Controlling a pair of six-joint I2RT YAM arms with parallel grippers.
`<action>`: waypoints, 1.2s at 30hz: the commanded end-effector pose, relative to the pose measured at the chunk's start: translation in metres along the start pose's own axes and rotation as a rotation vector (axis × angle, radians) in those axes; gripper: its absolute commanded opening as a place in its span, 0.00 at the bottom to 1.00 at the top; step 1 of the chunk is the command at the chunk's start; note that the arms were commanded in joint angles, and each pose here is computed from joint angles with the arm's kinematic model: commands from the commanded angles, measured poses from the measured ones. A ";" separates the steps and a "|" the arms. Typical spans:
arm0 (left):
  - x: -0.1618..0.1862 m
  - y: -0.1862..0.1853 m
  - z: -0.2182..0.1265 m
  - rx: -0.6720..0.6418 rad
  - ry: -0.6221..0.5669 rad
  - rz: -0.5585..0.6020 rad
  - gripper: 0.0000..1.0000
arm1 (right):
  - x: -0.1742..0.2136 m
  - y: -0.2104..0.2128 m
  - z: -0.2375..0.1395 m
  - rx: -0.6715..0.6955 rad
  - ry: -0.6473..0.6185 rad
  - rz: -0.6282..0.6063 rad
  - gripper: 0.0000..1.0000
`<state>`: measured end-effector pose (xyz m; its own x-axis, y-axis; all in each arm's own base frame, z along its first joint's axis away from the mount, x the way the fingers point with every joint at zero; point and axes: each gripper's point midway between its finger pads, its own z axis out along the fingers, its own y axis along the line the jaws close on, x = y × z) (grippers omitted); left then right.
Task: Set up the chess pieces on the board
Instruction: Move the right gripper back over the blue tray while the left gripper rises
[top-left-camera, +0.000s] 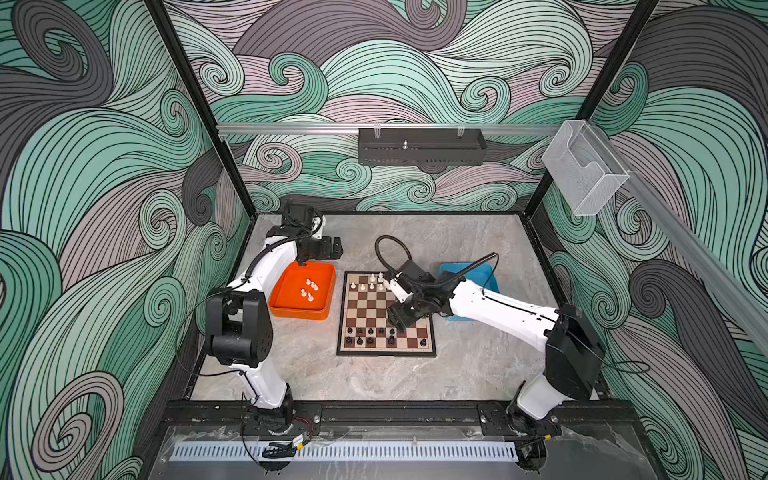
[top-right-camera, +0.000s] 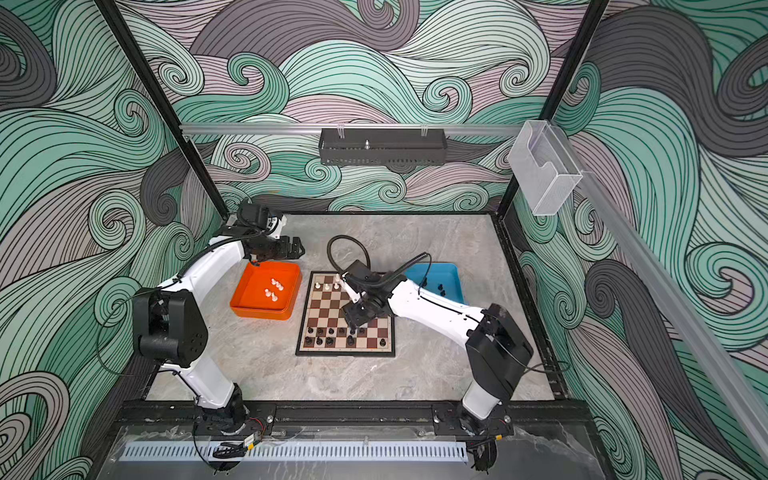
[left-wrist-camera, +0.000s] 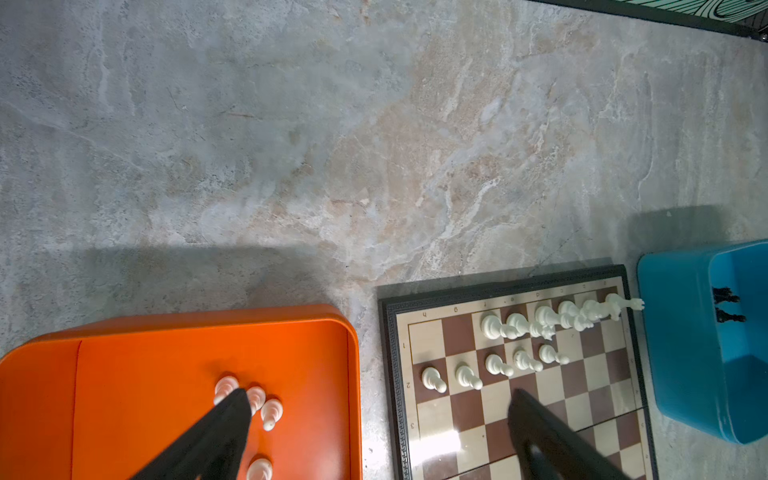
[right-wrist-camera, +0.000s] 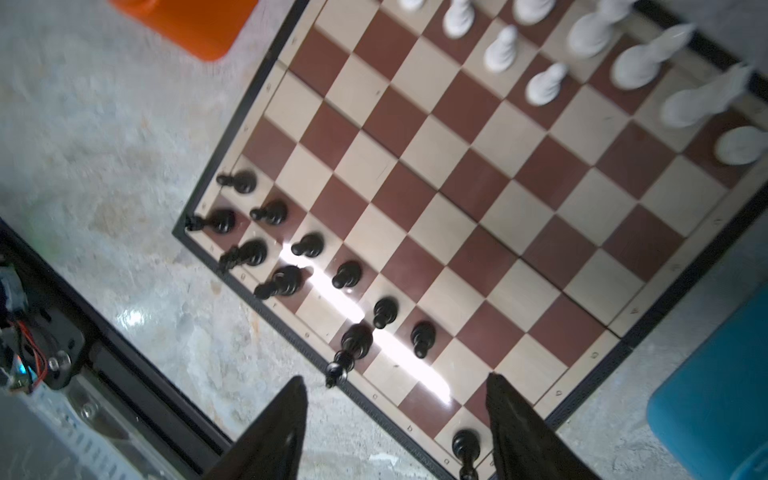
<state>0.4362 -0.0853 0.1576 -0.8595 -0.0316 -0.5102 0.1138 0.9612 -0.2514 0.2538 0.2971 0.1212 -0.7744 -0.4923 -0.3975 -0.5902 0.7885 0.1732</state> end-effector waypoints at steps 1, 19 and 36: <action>0.000 -0.005 -0.006 -0.001 -0.007 0.006 0.99 | -0.022 -0.030 -0.023 0.039 -0.076 0.071 0.91; -0.012 -0.095 -0.011 0.053 0.007 0.220 0.99 | -0.029 -0.177 -0.080 0.303 -0.238 0.353 1.00; -0.012 -0.145 0.013 0.106 0.065 0.305 0.99 | 0.002 -0.253 -0.038 0.308 -0.070 0.583 0.87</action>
<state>0.4386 -0.2203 0.1831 -0.8083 0.2568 -0.5297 0.4040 0.8965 -0.1818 0.3870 0.0837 0.1105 -0.9176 0.0356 -0.3958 -0.0020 0.9955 0.0944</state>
